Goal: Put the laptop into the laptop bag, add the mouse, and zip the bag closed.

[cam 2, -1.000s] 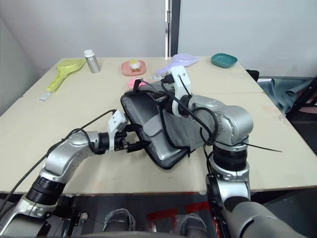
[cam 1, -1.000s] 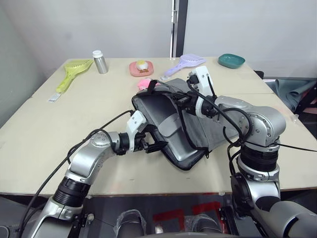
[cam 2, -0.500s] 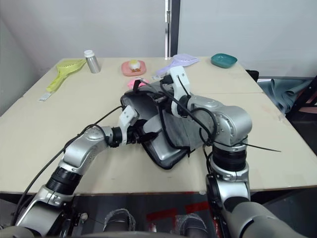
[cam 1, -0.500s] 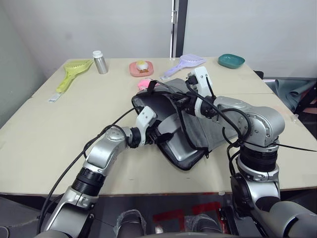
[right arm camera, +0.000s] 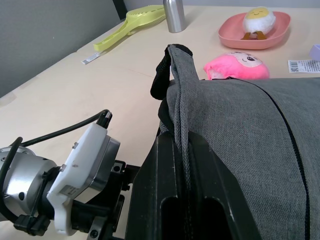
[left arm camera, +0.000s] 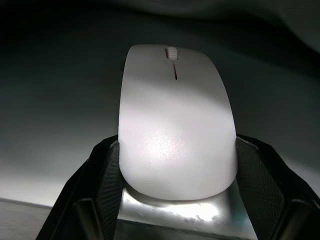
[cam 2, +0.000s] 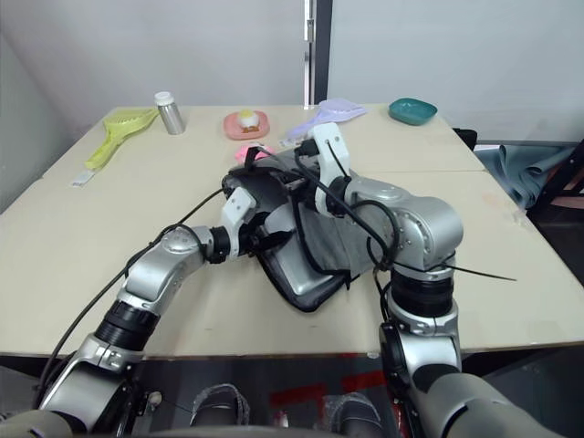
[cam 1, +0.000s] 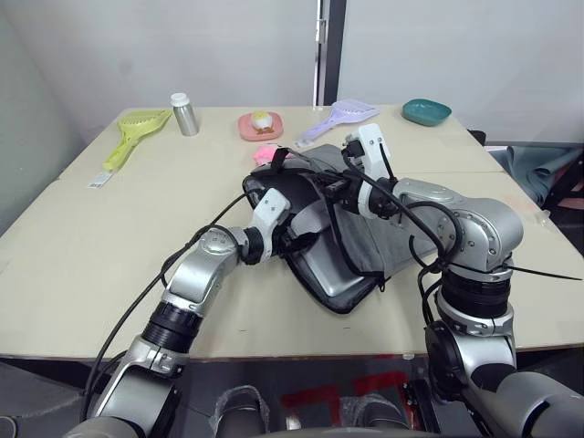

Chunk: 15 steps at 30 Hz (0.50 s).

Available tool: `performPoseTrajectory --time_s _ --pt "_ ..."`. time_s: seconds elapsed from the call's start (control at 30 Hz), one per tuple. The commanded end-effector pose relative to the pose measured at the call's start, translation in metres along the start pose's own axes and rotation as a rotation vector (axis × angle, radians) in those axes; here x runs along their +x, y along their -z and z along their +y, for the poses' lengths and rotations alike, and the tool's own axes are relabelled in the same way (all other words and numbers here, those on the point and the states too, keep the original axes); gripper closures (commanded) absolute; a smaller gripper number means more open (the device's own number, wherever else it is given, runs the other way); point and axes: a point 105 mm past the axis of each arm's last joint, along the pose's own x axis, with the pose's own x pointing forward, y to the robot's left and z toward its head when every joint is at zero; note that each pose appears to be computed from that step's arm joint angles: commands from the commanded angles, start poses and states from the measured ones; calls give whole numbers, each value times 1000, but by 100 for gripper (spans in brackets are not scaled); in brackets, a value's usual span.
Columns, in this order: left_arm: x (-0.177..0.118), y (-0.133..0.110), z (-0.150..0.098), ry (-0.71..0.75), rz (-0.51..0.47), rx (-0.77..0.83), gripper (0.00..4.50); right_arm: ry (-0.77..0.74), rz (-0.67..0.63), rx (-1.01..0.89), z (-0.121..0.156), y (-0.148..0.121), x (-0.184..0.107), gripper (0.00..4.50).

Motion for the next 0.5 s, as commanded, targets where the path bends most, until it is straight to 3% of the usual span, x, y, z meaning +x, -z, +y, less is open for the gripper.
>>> performPoseTrajectory --time_s 0.03,0.23,0.3,0.37,0.5 --pt "-1 -12 7 -28 -38 48 182 -47 -91 -48 13 -19 -5 450" --pt "5 -12 6 -39 -52 48 182 -52 -89 -47 15 -18 -5 450" --pt "6 -13 5 -39 -63 28 76 -53 -88 -46 15 -17 -5 450" --pt "6 -13 3 -27 -72 17 7 -54 -87 -45 15 -17 -5 450" --pt "-1 -21 4 -22 -111 21 3 -55 -85 -44 16 -17 -4 450"
